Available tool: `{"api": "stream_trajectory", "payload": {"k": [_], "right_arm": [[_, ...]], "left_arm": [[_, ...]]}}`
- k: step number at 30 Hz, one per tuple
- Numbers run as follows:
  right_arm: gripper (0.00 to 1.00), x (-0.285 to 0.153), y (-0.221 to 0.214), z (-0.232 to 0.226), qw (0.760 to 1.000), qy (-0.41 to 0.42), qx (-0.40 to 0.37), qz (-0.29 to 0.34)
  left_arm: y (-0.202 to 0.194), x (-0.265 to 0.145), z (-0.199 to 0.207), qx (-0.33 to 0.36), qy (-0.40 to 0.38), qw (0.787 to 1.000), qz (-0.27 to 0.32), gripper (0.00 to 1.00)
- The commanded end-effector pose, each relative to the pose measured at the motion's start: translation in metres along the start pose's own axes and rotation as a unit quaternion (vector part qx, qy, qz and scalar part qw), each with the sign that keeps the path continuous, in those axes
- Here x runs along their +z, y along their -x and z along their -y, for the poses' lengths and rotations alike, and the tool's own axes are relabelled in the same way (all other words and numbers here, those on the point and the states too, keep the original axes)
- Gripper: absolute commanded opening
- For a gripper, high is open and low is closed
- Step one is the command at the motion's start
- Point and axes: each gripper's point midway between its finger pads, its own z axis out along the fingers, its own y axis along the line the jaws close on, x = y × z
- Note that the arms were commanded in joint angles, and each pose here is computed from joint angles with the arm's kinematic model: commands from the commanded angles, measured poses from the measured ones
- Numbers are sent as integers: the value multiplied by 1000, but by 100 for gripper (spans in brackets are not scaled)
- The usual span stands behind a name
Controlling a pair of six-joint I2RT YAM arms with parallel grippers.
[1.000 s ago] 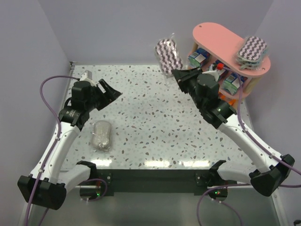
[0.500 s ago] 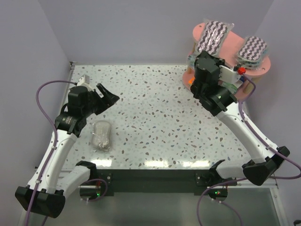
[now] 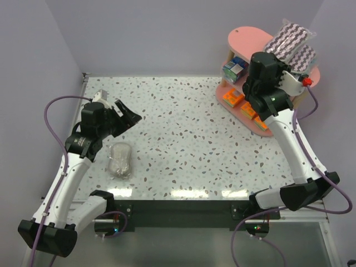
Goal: Place and organize the cleaning sponges onto the shelf
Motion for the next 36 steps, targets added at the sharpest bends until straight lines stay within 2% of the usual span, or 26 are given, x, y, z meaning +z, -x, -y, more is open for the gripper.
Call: {"api": "stream_trajectory", "payload": {"k": [1,4,12,16,21,24,29,32,35,36], "right_arm": [[0,14,1,-5,1000,-8,25,-6],[0,18,-12,-11,999,6,24,-41],[1,16,-20,-29,997,23,41,-61],[13,19,-25,-34,997,25,44,-59],[44,20,-26,-34,997,20,44,-58],[53,20,-23,-35,997,23,44,-54],[65,13,-21,-41,996,41,38,-70],[66,4,-21,-51,992,73,43,-93],[68,-15,-28,-54,982,108,16,-155],[69,-31,-32,-61,971,128,10,-202]], "left_arm": [[4,-2,8,11,-15,1000,-2,79],[5,0,9,14,-16,1000,-4,79],[4,4,9,20,-16,1000,-9,79],[3,7,9,21,-17,1000,-14,79],[3,9,7,25,-13,999,-16,80],[1,10,4,27,-8,999,-19,81],[0,14,2,26,-3,999,-23,83],[6,13,2,32,2,999,-13,83],[17,11,-6,43,28,999,4,85],[21,11,-11,44,41,998,11,86]]}}
